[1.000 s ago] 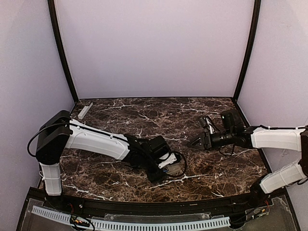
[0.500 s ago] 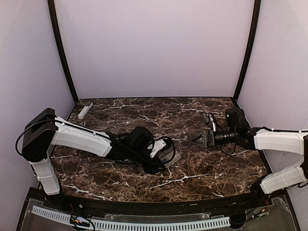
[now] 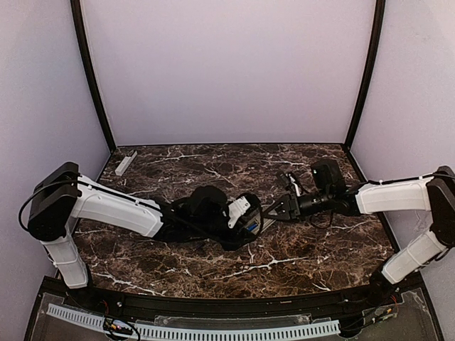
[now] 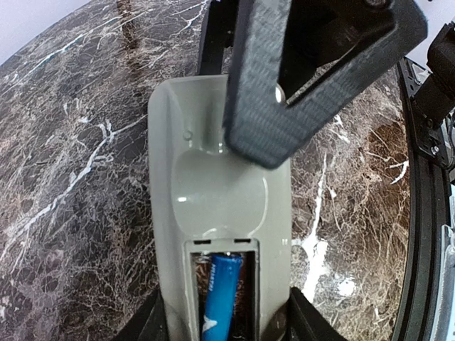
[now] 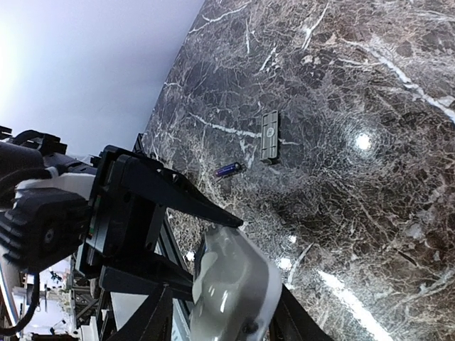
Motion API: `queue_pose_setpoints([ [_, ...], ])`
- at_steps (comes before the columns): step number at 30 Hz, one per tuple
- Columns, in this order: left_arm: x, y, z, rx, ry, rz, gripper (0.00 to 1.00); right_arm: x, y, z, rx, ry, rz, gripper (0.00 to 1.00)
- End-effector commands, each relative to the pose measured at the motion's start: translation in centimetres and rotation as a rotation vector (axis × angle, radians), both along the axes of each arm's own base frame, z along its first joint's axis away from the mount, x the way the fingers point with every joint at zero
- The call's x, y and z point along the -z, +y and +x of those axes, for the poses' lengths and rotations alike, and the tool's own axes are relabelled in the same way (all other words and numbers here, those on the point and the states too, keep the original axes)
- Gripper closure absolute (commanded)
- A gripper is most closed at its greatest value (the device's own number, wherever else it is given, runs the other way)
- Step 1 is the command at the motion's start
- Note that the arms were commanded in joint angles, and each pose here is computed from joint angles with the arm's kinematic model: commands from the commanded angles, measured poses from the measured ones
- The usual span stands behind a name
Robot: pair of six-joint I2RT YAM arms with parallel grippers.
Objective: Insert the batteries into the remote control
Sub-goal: Place the remote control without the battery cover at the center of the board, then pass from the left arm to the right
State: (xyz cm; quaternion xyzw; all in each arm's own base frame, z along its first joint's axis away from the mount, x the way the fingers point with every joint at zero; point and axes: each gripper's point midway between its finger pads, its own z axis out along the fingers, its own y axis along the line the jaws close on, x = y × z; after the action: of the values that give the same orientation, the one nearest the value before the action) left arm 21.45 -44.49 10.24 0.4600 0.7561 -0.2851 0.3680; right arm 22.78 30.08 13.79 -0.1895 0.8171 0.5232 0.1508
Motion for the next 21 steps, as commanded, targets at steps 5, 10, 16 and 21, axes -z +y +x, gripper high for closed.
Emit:
queue_pose_setpoints([
  [5,-1.9,-0.5,0.5,-0.023,-0.129,-0.021,0.67,0.1,1.4,0.3,0.006,0.010,-0.020,0.79],
  [10,-1.3,0.1,1.2,-0.051,-0.167,0.013,0.51,-0.9,1.6,0.8,0.002,-0.035,-0.019,0.99],
  [16,-2.8,1.5,1.6,-0.104,-0.178,0.025,0.03,-1.8,1.5,3.2,0.023,-0.285,-0.204,1.00],
  [21,-3.2,4.8,1.9,-0.196,-0.163,0.025,0.01,-0.3,1.7,5.1,0.033,-0.450,-0.402,1.00],
])
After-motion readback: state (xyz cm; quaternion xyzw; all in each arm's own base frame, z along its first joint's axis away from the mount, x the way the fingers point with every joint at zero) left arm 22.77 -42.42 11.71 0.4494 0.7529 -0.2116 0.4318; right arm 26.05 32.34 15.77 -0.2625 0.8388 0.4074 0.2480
